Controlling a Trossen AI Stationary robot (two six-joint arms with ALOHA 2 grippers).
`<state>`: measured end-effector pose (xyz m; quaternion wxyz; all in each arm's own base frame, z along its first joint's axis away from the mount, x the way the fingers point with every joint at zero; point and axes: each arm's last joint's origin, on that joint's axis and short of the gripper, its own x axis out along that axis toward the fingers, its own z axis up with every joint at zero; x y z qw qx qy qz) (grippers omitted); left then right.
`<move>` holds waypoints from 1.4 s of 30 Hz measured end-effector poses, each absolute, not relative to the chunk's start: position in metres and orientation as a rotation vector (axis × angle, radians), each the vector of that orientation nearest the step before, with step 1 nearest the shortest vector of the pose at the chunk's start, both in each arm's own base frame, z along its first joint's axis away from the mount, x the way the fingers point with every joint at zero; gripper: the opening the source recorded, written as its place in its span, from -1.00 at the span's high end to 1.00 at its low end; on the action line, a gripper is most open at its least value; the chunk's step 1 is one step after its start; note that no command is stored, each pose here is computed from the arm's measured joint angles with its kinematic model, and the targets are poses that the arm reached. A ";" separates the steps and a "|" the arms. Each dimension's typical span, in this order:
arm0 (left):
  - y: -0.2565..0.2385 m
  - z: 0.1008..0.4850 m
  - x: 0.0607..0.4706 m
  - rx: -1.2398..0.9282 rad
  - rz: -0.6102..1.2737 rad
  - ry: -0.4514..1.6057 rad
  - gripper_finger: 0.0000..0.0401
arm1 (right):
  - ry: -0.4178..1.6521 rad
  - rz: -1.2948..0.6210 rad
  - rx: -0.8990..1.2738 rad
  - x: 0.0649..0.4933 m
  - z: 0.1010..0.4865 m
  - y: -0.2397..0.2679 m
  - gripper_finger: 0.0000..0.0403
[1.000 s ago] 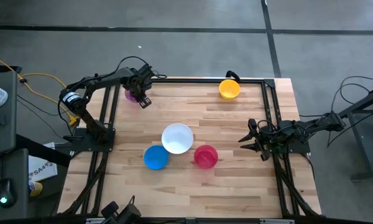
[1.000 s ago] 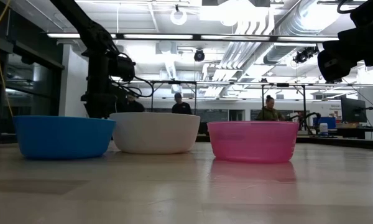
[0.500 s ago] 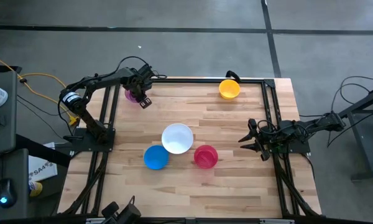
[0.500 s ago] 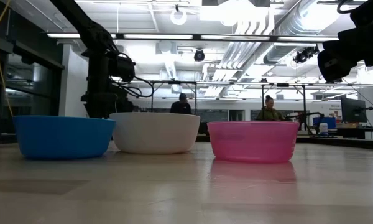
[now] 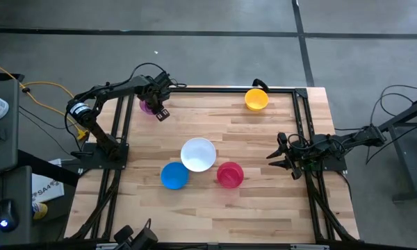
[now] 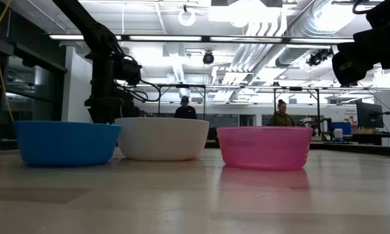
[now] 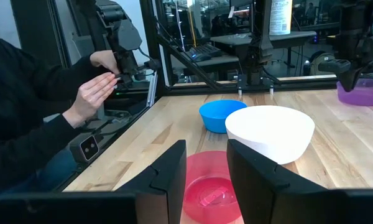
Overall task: Nest bowls inside each other
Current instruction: Stack the violet bowl on top of the white bowl
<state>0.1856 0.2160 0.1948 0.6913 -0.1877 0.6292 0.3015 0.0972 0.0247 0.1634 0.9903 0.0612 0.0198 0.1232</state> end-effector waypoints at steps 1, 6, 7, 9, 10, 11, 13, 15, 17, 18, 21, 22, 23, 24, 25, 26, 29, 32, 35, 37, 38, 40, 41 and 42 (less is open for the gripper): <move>0.216 0.195 0.186 -0.419 0.674 1.406 0.83 | 0.040 0.247 0.123 0.097 0.163 0.025 0.46; 0.216 0.195 0.186 -0.424 0.668 1.403 0.97 | 0.040 0.247 0.123 0.097 0.163 0.025 0.46; 0.216 0.195 0.186 -0.424 0.668 1.403 0.97 | 0.040 0.247 0.123 0.097 0.163 0.025 0.46; 0.216 0.195 0.186 -0.424 0.668 1.403 0.96 | 0.040 0.248 0.123 0.097 0.163 0.025 0.46; 0.216 0.195 0.186 -0.424 0.668 1.403 0.96 | 0.040 0.247 0.123 0.097 0.163 0.025 0.46; 0.216 0.195 0.186 -0.423 0.668 1.403 0.97 | 0.040 0.247 0.123 0.097 0.163 0.025 0.46; 0.216 0.195 0.186 -0.423 0.668 1.403 0.98 | 0.040 0.247 0.123 0.097 0.163 0.025 0.46; 0.216 0.195 0.186 -0.424 0.667 1.404 0.99 | 0.040 0.247 0.123 0.097 0.163 0.025 0.46; 0.216 0.195 0.186 -0.424 0.667 1.404 0.99 | 0.040 0.247 0.123 0.097 0.163 0.025 0.46; 0.216 0.195 0.186 -0.423 0.667 1.404 0.99 | 0.040 0.247 0.123 0.097 0.163 0.025 0.46; 0.216 0.195 0.186 -0.423 0.667 1.404 0.99 | 0.040 0.247 0.123 0.097 0.163 0.025 0.46; 0.216 0.195 0.186 -0.423 0.667 1.404 0.99 | 0.040 0.247 0.123 0.097 0.163 0.025 0.46; 0.216 0.195 0.186 -0.423 0.667 1.404 0.99 | 0.040 0.247 0.123 0.097 0.163 0.025 0.46; 0.216 0.195 0.186 -0.423 0.667 1.404 0.99 | 0.040 0.247 0.123 0.097 0.163 0.025 0.46; 0.216 0.195 0.186 -0.423 0.667 1.404 0.99 | 0.040 0.247 0.123 0.097 0.163 0.025 0.46; 0.216 0.195 0.186 -0.423 0.667 1.404 0.99 | 0.040 0.247 0.123 0.097 0.163 0.025 0.46; 0.215 0.195 0.186 -0.431 0.656 1.400 1.00 | 0.040 0.247 0.123 0.097 0.163 0.025 0.46; 0.215 0.196 0.186 -0.445 0.641 1.396 1.00 | 0.040 0.247 0.123 0.097 0.163 0.025 0.46; 0.215 0.203 0.188 -0.451 0.634 1.404 1.00 | 0.040 0.247 0.123 0.097 0.163 0.025 0.46; 0.214 0.209 0.192 -0.443 0.626 1.405 1.00 | 0.040 0.247 0.123 0.097 0.163 0.025 0.46; 0.213 0.212 0.194 -0.439 0.621 1.406 1.00 | 0.040 0.247 0.123 0.097 0.163 0.025 0.46; 0.211 0.220 0.198 -0.425 0.611 1.402 1.00 | 0.040 0.247 0.123 0.097 0.163 0.025 0.46; 0.210 0.225 0.200 -0.418 0.606 1.397 1.00 | 0.040 0.247 0.123 0.097 0.163 0.025 0.46; 0.207 0.229 0.203 -0.413 0.603 1.393 1.00 | 0.040 0.248 0.123 0.097 0.163 0.025 0.46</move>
